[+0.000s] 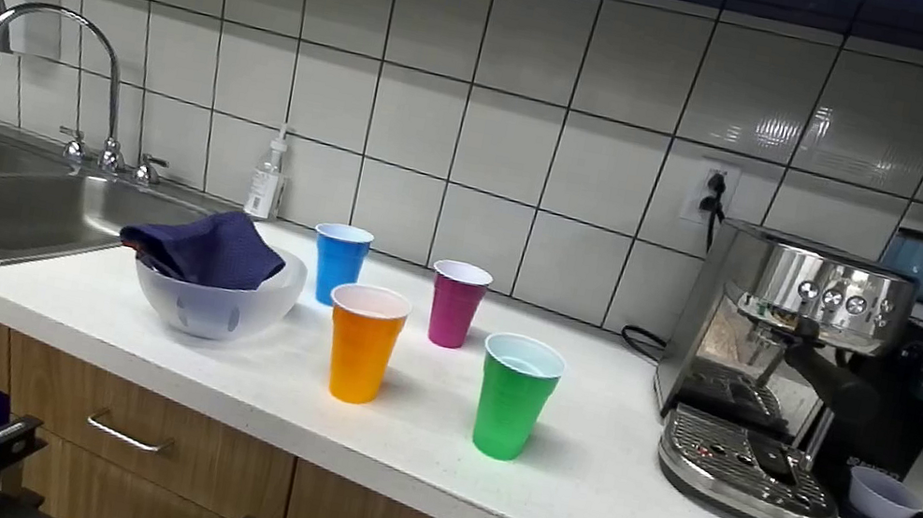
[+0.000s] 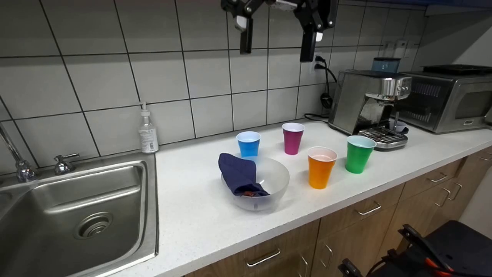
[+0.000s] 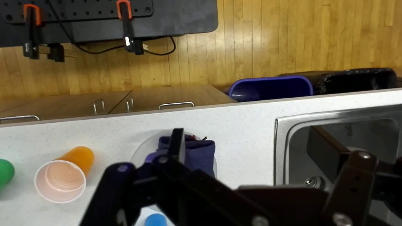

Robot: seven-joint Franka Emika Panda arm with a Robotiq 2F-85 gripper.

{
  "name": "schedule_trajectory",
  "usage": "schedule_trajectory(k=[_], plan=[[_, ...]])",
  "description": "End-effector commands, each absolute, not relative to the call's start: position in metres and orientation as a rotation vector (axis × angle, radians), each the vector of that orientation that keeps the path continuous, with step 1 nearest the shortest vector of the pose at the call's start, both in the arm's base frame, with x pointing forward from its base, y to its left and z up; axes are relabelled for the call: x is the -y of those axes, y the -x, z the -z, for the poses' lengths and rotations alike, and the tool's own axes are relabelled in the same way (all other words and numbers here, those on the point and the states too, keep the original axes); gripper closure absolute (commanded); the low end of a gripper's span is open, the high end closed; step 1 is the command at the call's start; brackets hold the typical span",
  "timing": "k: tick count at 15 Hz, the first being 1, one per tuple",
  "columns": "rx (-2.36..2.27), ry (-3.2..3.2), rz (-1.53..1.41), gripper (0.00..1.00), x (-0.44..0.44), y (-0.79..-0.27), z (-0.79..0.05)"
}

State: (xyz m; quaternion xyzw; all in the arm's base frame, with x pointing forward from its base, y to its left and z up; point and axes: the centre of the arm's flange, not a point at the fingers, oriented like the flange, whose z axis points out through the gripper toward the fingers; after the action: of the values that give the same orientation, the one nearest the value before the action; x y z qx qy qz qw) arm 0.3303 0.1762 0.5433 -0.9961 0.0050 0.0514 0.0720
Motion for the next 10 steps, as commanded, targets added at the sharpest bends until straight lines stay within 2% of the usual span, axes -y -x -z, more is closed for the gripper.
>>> schedule_trajectory(k=[1, 10], plan=[[-0.125, 3.046, -0.089, 0.0, -0.17, -0.339, -0.53], [-0.377, 3.046, 0.098, 0.0, -0.135, -0.385, -0.492]])
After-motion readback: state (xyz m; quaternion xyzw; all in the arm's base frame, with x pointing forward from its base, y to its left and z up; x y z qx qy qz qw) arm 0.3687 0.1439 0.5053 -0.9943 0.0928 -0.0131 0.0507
